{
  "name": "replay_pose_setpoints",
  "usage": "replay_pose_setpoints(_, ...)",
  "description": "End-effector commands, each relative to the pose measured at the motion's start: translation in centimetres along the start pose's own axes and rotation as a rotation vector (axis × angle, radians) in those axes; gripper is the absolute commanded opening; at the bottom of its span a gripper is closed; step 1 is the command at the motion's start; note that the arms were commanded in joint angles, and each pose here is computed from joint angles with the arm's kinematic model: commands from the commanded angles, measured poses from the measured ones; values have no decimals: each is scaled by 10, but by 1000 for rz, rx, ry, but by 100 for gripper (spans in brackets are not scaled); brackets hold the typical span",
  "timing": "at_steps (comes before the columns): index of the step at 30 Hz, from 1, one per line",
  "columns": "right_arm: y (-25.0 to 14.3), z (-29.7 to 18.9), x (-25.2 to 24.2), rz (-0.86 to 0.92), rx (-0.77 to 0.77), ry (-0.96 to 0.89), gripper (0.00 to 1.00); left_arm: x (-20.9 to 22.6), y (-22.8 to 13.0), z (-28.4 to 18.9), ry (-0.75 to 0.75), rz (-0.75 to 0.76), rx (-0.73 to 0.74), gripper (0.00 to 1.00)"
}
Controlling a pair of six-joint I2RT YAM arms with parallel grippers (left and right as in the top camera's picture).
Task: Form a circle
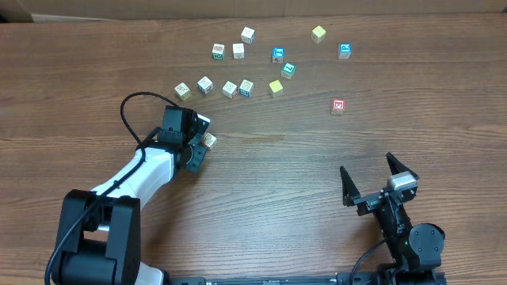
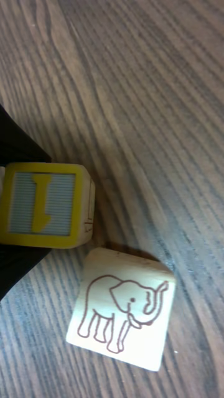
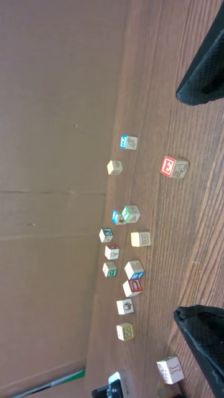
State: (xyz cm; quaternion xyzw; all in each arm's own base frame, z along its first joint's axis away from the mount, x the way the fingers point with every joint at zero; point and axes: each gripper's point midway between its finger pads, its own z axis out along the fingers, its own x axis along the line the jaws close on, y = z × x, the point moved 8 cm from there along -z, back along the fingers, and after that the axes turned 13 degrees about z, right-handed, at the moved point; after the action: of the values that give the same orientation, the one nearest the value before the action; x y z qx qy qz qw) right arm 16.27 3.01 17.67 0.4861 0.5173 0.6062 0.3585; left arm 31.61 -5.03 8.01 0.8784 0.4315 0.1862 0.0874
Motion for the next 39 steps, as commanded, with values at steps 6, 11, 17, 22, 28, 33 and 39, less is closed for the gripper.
replay_pose_setpoints(6, -2, 0, -1, -1, -3, -2, 100, 4, -1, 3, 14, 15, -7, 31)
replay_pose_setpoints(11, -2, 0, -1, -1, -3, -2, 100, 3, -2, 3, 10, 15, 1, 31)
replay_pose_setpoints(17, -2, 0, -1, -1, -3, -2, 100, 1, -5, 3, -1, 17, 19, 31)
replay_pose_setpoints(22, -2, 0, -1, -1, -3, -2, 100, -2, -5, 2, -33, 36, 10, 31)
replay_pose_setpoints(28, -2, 0, -1, -1, -3, -2, 100, -3, -3, 2, -50, 62, -7, 33)
replay_pose_setpoints(33, -2, 0, -1, -1, -3, -2, 100, -1, -3, 2, -34, 61, -7, 33)
replay_pose_setpoints(39, -2, 0, -1, -1, -3, -2, 100, 3, -3, 3, 4, 60, 3, 33)
